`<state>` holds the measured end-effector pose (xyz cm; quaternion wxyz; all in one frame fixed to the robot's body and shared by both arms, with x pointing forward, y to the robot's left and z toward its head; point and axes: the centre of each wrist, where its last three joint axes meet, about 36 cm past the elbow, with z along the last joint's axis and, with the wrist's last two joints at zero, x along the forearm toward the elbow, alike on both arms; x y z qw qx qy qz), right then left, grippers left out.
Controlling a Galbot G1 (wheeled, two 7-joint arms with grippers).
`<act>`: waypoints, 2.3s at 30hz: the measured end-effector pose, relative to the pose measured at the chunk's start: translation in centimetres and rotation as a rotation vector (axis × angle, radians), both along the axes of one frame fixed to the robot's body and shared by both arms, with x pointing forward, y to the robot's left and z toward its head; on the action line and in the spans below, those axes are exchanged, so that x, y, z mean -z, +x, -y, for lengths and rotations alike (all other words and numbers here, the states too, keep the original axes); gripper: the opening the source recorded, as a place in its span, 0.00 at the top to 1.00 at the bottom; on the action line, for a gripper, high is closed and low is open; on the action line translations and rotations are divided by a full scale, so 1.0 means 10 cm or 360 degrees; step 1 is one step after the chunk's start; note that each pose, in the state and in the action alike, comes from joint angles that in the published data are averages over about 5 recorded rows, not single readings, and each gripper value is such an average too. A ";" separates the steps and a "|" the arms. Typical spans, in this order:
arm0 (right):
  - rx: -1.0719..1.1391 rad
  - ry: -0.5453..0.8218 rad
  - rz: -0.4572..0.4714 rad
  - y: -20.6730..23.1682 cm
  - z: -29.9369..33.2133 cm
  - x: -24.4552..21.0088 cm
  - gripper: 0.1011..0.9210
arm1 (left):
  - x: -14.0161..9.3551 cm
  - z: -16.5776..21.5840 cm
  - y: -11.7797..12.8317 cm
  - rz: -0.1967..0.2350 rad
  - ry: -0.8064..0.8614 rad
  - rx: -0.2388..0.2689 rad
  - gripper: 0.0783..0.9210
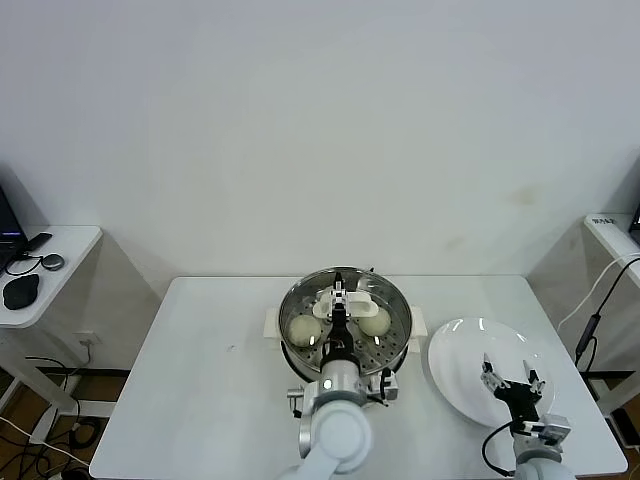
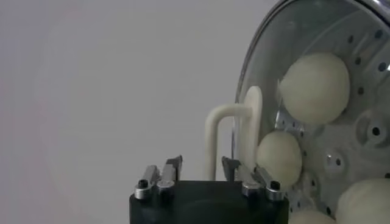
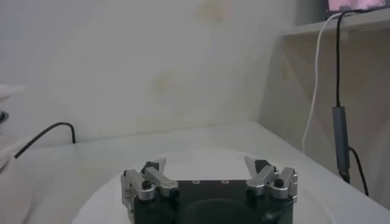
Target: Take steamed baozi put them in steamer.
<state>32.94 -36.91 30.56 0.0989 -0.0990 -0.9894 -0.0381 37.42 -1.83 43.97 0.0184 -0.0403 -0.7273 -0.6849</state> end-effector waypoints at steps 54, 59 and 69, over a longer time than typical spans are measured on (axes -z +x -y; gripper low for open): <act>-0.0364 -0.0192 -0.0084 -0.71 -0.69 -0.54 0.12 | 0.55 -2.49 -1.48 -0.0212 -0.1824 -0.0364 0.12; -0.0373 -0.0225 -0.0129 -0.78 -0.69 -0.65 0.12 | 0.47 -2.48 -1.62 -0.0225 -0.1902 -0.0390 0.12; -0.0394 -0.0283 -0.0178 -0.89 -0.69 -0.86 0.12 | 0.28 -2.43 -1.77 -0.0245 -0.1985 -0.0407 0.12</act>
